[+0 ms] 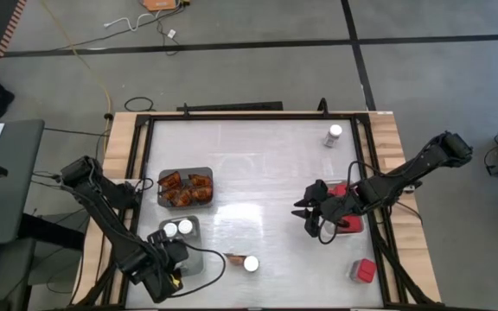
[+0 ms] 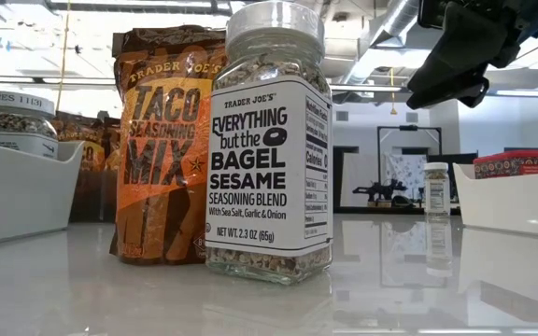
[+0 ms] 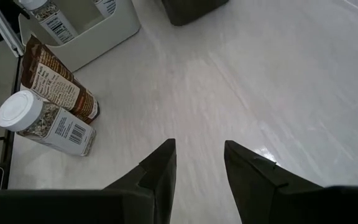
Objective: Sort spices by type
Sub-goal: Adjust the white spice bottle inside the gray bin
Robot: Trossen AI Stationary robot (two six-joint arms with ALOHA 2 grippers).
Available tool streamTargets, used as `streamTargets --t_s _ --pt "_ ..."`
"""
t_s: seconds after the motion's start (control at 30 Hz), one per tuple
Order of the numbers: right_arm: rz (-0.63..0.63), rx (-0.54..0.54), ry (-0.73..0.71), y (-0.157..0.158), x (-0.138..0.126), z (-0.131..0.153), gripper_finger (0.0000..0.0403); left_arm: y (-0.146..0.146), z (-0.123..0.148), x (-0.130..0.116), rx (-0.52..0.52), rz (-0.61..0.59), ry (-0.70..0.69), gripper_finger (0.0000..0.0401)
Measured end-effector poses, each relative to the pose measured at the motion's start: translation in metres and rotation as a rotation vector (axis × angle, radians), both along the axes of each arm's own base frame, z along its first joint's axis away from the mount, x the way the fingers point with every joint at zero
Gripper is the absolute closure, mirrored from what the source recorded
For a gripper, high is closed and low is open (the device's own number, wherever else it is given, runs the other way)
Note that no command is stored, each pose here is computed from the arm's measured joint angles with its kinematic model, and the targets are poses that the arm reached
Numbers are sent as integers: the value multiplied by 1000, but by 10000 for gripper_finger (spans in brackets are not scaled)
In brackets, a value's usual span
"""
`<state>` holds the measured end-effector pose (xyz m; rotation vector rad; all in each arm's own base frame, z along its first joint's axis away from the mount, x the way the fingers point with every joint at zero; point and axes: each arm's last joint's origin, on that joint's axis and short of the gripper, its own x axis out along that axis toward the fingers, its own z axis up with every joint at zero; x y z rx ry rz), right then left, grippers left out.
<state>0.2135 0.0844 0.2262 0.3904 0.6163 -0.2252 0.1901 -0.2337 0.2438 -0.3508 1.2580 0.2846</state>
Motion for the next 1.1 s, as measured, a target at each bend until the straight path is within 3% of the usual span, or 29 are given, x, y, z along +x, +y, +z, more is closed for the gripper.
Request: streamTargets --t_s 0.1,0.47,0.67,0.93,1.1 --pt "-3 4 0 0 0 0 241 1 0 0 10 -16 5 202" --pt "-15 19 -2 0 0 0 241 22 15 -11 87 -28 50 203" --pt "-25 25 -3 -1 1 0 241 26 20 -12 124 -62 9 203" --pt "-46 31 -6 -5 2 0 241 33 -3 -5 118 -66 17 203" --pt "-51 34 -6 -5 2 0 241 37 -3 -1 118 -82 20 202"
